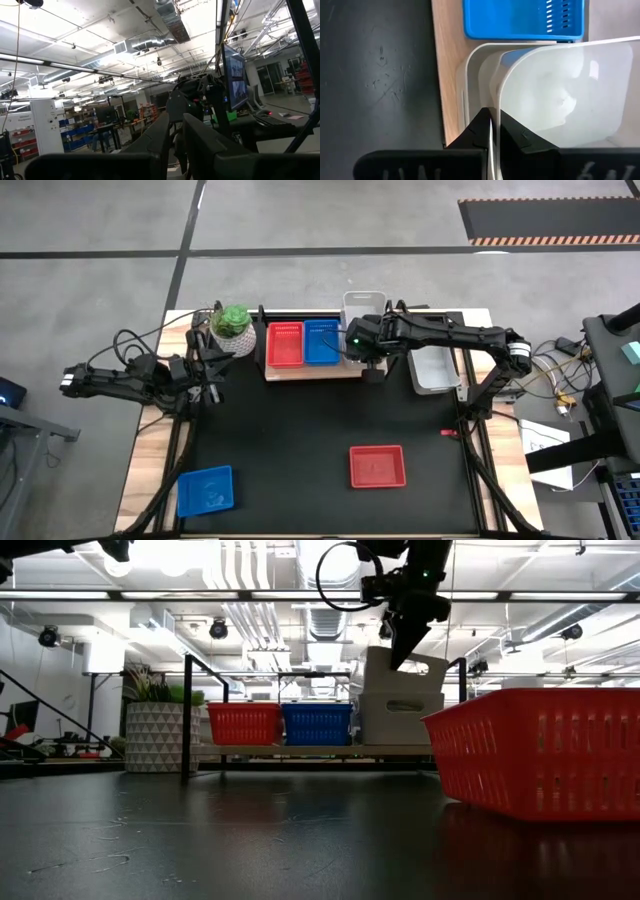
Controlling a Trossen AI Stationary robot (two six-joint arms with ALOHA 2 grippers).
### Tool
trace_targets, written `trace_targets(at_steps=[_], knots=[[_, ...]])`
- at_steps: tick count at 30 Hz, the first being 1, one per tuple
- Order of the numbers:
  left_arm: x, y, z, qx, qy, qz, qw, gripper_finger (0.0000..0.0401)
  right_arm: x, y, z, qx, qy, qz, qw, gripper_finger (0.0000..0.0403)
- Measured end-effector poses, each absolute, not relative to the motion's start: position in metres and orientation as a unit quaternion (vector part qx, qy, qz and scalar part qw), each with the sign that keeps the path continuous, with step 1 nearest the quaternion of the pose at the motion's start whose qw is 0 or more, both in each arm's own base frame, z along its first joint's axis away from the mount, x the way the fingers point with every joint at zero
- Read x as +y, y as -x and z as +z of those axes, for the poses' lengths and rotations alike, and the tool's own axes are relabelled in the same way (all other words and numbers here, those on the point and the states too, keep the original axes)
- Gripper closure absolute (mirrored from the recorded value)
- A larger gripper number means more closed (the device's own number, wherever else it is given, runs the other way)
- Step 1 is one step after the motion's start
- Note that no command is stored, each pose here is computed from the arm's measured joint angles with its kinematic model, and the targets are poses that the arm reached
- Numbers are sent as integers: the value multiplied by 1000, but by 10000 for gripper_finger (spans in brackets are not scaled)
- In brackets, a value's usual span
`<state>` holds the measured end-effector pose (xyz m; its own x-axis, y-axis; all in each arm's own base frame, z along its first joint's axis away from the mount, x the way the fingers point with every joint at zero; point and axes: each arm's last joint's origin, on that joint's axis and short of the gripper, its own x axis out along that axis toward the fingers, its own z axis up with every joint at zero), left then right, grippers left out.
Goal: Stack baskets on shelf by color
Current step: Stack the bottom white bin on top of the white bin on the shelf
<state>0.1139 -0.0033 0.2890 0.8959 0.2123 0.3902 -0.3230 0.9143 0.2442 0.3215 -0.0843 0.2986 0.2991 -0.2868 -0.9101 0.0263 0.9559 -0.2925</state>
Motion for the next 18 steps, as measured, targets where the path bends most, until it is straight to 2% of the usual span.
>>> trace_targets(at_steps=[18], knots=[[-3,-114,289,-182,-154,140,961,364,-84,-322,299,581,94,-111,801,394]])
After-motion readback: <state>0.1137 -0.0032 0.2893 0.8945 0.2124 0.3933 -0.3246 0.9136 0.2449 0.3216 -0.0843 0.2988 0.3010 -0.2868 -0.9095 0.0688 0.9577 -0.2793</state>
